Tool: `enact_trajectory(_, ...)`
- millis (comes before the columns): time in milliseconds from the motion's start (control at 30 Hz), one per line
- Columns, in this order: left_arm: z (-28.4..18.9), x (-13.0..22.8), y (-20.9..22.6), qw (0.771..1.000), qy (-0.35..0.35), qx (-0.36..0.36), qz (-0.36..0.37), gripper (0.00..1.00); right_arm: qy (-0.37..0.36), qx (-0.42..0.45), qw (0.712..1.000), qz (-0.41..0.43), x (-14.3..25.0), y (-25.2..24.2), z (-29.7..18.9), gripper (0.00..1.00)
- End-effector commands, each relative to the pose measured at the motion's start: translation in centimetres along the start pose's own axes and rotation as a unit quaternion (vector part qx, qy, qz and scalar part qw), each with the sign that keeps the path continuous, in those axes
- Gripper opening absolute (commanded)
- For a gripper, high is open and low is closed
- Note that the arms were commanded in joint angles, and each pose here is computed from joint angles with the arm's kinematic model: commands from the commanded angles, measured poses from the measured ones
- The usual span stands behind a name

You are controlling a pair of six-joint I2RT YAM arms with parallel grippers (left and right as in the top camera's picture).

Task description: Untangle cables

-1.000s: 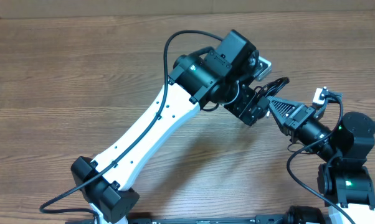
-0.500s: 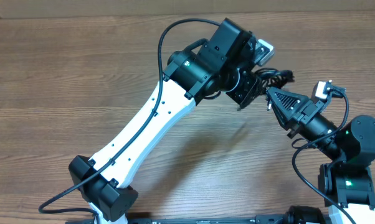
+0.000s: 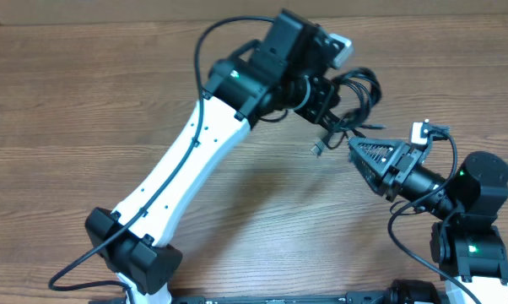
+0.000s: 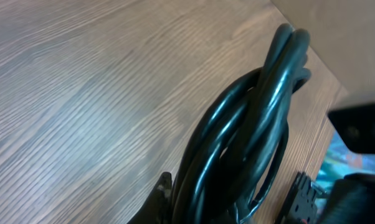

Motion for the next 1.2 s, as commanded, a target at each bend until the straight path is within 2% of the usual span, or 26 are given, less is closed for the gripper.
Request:
enact_trajectory(0,-1.3,0.0,0.9,0.999,0.006,0.015,-0.041,0.04,0.018,0.019,0.995,-0.096,0.6,-0.9,0.1,1.00)
enact_trajectory(67,-1.5,0.2,1.1,0.999,0.010,0.011,-0.042,0.04,0.030,0.041,0.994,-0.097,1.1,-2.2,0.1,1.00)
enact_trajectory(167,-2.6,0.4,1.5,0.999,0.003,-0.028,-0.045,0.04,0.024,0.127,0.988,-0.080,1.5,-5.4,-0.4,1.00)
enact_trajectory(300,-5.3,0.4,2.5,0.992,-0.026,-0.106,-0.068,0.04,0.010,0.178,0.982,-0.065,1.5,-7.1,-1.0,1.00)
enact_trajectory(500,-10.6,0.4,0.9,0.975,-0.095,-0.195,-0.040,0.04,-0.032,0.216,0.970,-0.111,-0.1,-5.6,-1.9,1.00)
enact_trajectory(567,-11.2,0.5,0.1,0.972,-0.107,-0.207,-0.028,0.04,-0.057,0.246,0.957,-0.140,-1.1,-4.2,-2.9,1.00)
enact_trajectory(733,-10.0,0.3,-1.4,0.975,-0.109,-0.195,-0.009,0.04,-0.117,0.346,0.905,-0.220,-2.6,-0.4,-7.0,1.00)
enact_trajectory(833,-9.5,0.1,-2.3,0.977,-0.112,-0.181,-0.001,0.04,-0.126,0.341,0.899,-0.245,-2.7,1.6,-7.7,1.00)
enact_trajectory(967,-8.4,0.4,-5.9,0.979,-0.114,-0.151,0.073,0.04,-0.068,0.247,0.935,-0.246,-0.7,3.7,-6.1,1.00)
enact_trajectory(1000,-8.1,0.5,-6.9,0.978,-0.118,-0.149,0.086,0.04,-0.055,0.229,0.940,-0.245,-0.3,4.0,-5.8,0.88)
enact_trajectory(1033,-7.9,0.6,-7.4,0.977,-0.121,-0.150,0.093,0.04,-0.037,0.203,0.947,-0.246,0.3,4.6,-5.5,0.81)
enact_trajectory(1167,-7.3,1.1,-9.7,0.969,-0.136,-0.171,0.118,0.04,0.002,0.144,0.958,-0.248,1.7,5.8,-4.9,0.74)
Point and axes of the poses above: each gripper's point midway between its finger pads, its own z axis out along the fingers, its own y axis along the line the jaws close on, x = y × z, the point moved 4 cm from there along -z, back along the fingers, and after that the axes turned 5 degrees about -z, right-handed, at the moved point
